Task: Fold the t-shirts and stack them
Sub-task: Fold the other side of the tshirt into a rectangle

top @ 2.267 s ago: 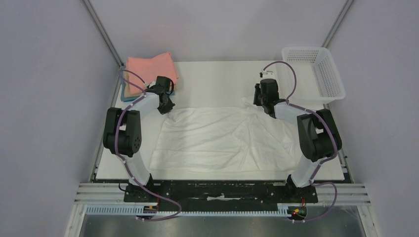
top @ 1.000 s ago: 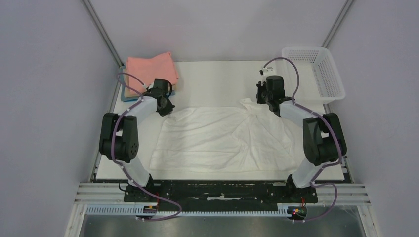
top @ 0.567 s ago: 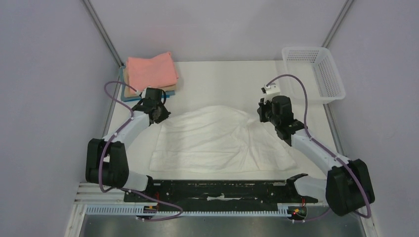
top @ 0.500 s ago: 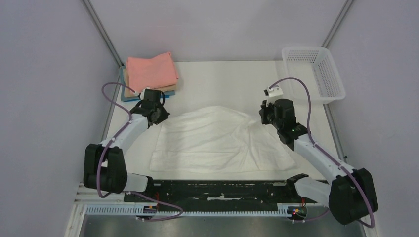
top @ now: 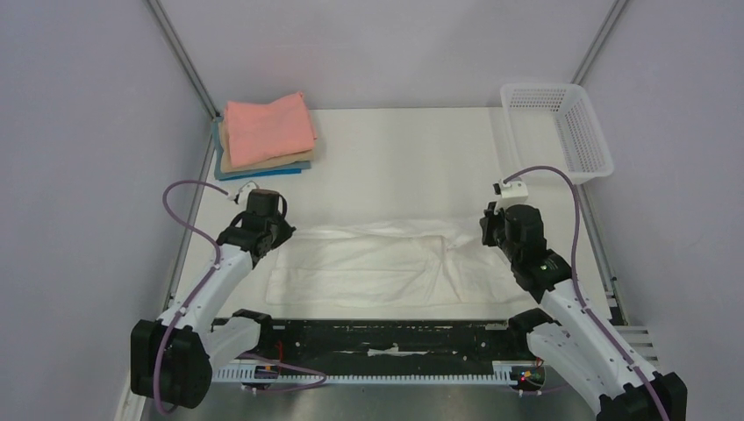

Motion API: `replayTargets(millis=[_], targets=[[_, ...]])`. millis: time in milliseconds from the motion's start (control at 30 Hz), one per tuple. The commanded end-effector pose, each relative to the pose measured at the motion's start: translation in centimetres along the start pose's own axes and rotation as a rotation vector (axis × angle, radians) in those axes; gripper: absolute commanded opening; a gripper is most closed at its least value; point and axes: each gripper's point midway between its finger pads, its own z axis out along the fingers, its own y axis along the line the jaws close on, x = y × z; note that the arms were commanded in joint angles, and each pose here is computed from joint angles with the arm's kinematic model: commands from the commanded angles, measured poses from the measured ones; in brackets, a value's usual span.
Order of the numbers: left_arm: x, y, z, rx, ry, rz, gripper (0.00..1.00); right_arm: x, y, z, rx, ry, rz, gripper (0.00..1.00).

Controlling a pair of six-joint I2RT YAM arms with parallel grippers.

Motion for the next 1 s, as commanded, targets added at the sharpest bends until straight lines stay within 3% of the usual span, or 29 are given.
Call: replayTargets(millis=[0, 333, 400, 467, 533, 600, 667, 800, 867, 967], targets=[[1.0, 2.2, -0.5, -0.064, -0.024, -0.076, 0.02, 1.8, -1.6, -1.3, 0.085, 0.039, 0.046, 0.01], [4.7, 4.9, -0.3, -0.080, 0.018, -0.147, 0.02, 6.2, -4.1, -3.5, 0.226, 0.131, 0.118, 0.05], [5.0, 5.1, -0.4, -0.077, 0.026, -0.146, 0.10, 7.4, -4.2, -3.7, 0.235, 0.139, 0.152, 0.09], [5.2, 5.2, -0.7, -0.078, 0.032, -0.150, 0.18, 8.5, -4.6, -4.1, 0.259, 0.147, 0.184, 0.20], [5.3, 5.5, -1.3, -0.084, 0.032, -0.165, 0.37, 8.3, -5.1, -4.8, 0.296, 0.108, 0.260, 0.25], [5.1, 5.6, -1.9, -0.082, 0.018, -0.185, 0.57, 6.3, -4.4, -5.6, 0.249, 0.020, 0.325, 0.60], [4.4, 5.4, -3.0, -0.059, -0.003, -0.207, 0.70, 3.8, -4.6, -6.8, 0.235, -0.097, 0.368, 0.75], [1.7, 3.8, -5.6, 0.028, -0.088, -0.239, 0.77, 0.4, -5.0, -8.9, 0.215, -0.254, 0.412, 0.98], [0.8, 2.0, -6.6, 0.113, -0.097, -0.227, 0.78, -0.4, -4.4, -9.2, 0.174, -0.282, 0.403, 0.98], [1.2, -1.8, -6.9, 0.265, -0.014, -0.183, 0.79, -0.9, -1.2, -8.2, 0.005, -0.249, 0.376, 0.98]])
